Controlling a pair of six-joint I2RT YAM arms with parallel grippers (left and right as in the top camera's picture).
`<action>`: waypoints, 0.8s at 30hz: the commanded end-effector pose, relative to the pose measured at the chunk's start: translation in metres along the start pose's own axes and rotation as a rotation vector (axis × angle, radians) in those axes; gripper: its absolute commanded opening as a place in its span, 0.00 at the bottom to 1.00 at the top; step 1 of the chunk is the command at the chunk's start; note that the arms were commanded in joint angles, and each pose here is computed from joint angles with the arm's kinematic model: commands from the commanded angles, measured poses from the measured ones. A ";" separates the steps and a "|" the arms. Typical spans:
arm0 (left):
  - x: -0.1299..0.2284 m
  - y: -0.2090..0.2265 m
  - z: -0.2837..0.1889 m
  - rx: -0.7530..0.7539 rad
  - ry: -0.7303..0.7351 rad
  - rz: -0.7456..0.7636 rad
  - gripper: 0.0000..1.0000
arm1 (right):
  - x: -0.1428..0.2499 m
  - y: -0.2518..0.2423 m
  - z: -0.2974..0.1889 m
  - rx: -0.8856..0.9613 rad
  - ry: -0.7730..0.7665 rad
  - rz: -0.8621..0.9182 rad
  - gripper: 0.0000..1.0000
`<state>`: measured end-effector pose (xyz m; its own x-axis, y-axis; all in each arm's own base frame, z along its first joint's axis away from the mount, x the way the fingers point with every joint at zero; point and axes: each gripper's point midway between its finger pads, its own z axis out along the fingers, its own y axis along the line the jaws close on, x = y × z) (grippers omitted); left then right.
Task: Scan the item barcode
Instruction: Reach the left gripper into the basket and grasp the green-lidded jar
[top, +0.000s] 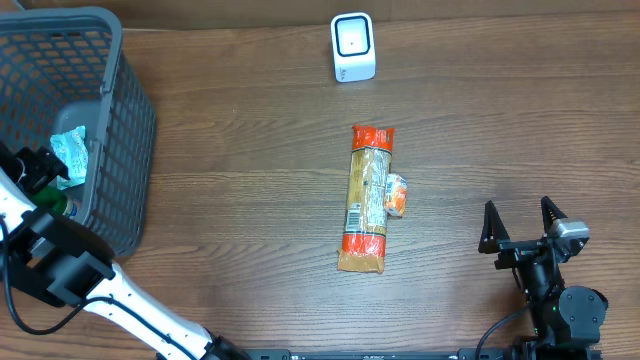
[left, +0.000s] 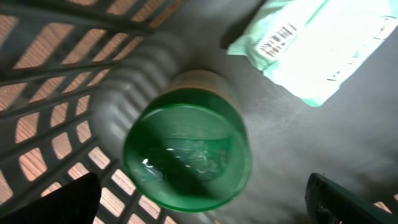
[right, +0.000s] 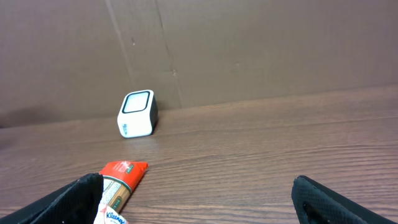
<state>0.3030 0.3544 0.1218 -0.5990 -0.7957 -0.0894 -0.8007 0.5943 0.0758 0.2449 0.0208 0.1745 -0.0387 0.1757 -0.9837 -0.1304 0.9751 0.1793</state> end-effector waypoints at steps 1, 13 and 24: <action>0.001 0.000 0.018 0.036 0.038 0.011 0.96 | 0.001 -0.004 0.000 0.018 -0.007 -0.004 1.00; 0.010 -0.004 0.060 0.041 0.145 0.030 0.93 | 0.001 -0.004 0.000 0.018 -0.007 -0.004 1.00; 0.019 -0.043 0.052 0.269 0.186 0.008 0.88 | 0.001 -0.004 0.000 0.018 -0.007 -0.004 1.00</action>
<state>0.3117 0.3366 0.0675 -0.6105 -0.7894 0.0642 -0.7920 0.6082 -0.0527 0.2449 0.0208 0.1744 -0.0390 0.1757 -0.9837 -0.1303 0.9751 0.1794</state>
